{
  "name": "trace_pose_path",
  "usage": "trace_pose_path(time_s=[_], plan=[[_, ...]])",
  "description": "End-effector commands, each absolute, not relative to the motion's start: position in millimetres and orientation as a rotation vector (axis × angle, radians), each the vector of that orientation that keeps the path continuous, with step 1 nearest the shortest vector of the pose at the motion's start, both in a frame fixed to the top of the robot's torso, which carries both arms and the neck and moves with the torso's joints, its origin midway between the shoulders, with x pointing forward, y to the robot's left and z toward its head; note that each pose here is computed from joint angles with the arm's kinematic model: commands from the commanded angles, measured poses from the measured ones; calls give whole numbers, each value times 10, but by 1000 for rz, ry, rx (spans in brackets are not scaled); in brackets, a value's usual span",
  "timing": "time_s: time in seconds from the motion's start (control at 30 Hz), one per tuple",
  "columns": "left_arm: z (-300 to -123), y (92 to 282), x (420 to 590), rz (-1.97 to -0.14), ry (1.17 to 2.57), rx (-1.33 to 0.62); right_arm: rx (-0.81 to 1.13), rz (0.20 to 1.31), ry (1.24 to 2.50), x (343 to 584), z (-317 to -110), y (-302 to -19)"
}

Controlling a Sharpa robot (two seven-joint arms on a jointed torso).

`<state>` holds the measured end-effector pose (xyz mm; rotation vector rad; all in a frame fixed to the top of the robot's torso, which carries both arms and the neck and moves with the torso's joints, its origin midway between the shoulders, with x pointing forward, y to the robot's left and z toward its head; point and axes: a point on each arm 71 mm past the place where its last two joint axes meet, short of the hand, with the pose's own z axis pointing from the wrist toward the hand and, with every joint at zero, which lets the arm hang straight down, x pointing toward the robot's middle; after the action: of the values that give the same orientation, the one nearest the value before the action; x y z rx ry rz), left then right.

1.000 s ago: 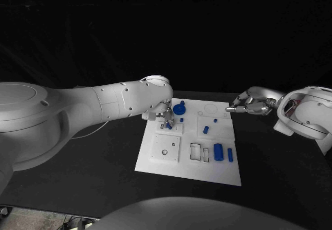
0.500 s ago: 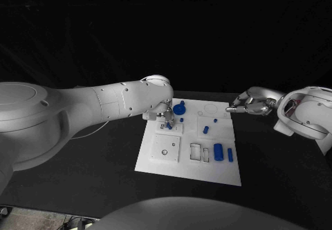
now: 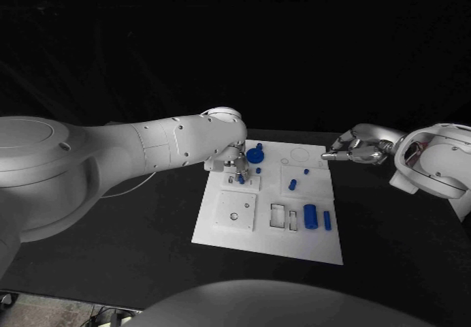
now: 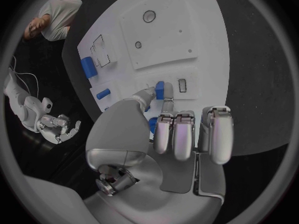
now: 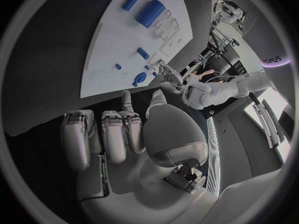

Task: Assemble the parts on the task board

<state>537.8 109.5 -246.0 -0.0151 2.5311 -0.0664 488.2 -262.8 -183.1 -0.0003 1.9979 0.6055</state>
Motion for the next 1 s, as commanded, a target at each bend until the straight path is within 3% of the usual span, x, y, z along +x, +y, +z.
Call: trace_pose_path(time_s=[0.03, 1.0], plan=[[-2506, 1057, 5343, -88, 2549, -10, -7, 601, 2018, 4877, -1848, -2624], [-2461, 1091, 5364, -68, 2448, -50, -6, 599, 2024, 4884, -1859, -2631]])
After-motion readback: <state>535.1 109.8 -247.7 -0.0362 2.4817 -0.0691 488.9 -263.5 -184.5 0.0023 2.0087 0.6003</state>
